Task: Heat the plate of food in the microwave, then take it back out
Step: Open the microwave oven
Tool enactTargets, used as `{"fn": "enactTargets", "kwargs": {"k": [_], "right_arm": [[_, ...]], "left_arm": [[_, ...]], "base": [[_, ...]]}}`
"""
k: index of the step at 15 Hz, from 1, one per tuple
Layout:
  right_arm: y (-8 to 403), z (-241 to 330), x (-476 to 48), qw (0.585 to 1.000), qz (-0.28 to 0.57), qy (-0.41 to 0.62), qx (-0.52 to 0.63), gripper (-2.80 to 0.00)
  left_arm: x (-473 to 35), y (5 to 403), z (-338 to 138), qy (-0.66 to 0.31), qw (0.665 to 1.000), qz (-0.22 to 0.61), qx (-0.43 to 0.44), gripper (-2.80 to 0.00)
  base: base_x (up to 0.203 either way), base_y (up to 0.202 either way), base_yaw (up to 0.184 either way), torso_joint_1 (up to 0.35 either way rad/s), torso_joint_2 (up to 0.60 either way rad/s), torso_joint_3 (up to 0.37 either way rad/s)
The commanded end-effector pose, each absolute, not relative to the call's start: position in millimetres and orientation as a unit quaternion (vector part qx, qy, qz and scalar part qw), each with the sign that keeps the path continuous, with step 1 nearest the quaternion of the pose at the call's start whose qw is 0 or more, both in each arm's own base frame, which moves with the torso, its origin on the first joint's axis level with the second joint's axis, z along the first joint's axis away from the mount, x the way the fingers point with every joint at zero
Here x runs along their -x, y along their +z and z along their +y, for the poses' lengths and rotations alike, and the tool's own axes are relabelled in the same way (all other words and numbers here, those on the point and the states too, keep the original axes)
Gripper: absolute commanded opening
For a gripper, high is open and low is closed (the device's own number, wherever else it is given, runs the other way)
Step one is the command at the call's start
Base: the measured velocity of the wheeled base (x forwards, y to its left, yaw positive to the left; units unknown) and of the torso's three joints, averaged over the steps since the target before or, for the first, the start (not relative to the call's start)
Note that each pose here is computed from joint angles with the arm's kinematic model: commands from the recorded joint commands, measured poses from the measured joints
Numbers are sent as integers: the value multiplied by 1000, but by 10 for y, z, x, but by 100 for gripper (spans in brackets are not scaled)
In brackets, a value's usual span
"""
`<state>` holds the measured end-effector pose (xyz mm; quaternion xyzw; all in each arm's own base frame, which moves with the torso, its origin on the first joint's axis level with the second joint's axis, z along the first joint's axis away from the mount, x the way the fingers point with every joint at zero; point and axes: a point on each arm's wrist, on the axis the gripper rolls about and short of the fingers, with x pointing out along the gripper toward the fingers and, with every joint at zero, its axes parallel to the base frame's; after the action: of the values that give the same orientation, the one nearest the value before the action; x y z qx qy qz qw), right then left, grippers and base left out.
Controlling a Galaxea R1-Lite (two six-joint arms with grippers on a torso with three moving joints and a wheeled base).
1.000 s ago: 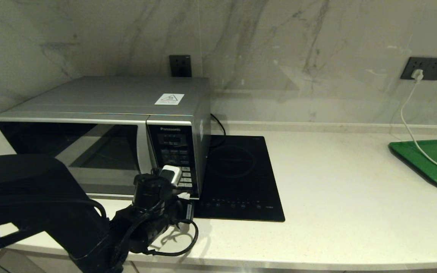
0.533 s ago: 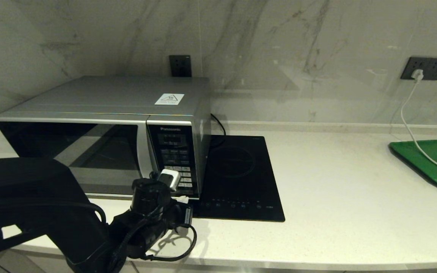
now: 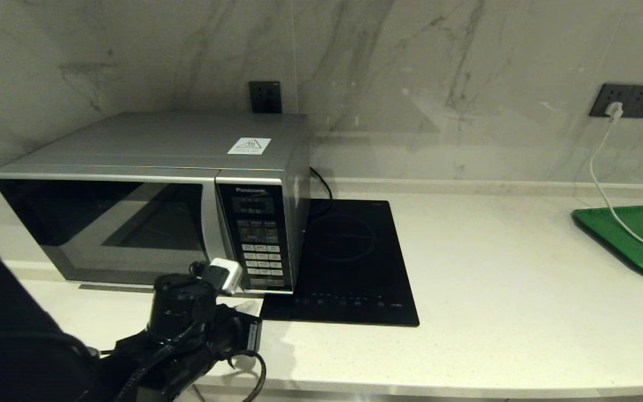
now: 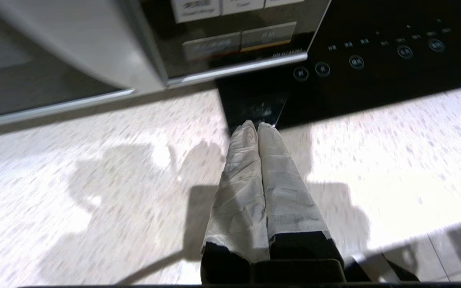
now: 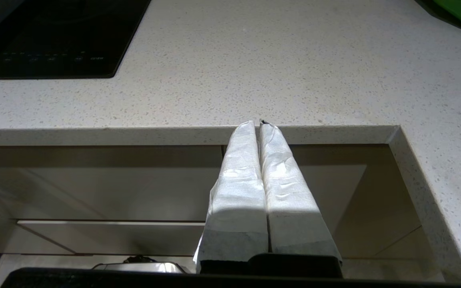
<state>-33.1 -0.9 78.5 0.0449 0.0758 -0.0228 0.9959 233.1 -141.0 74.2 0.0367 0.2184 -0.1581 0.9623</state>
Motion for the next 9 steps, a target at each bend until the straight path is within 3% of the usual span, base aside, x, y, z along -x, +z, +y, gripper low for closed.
{"fn": "enactTargets", "kwargs": {"k": [1,4,6,9], "right_arm": [[781,-9,330,996,77,-23,-45,-280],[784,-9,331,996,76,-23,-45,-280],[784,-9,331,996,76,-23,-45,-280],[780,-9,330,996,77,-23,-45,-280]], "left_arm": [[-2096,1080,-1192,-151,970,191,-22,-280],[-1840,1410,-902,-127,967,218,-40,-280],[-1708,1896,-706,-102,968,223,-52,-280],[-1062,2481,-387,-93,973,202,-56,-280]], "base": [[0,0,0,0,0,0],[0,0,0,0,0,0],[0,0,0,0,0,0],[0,0,0,0,0,0]]}}
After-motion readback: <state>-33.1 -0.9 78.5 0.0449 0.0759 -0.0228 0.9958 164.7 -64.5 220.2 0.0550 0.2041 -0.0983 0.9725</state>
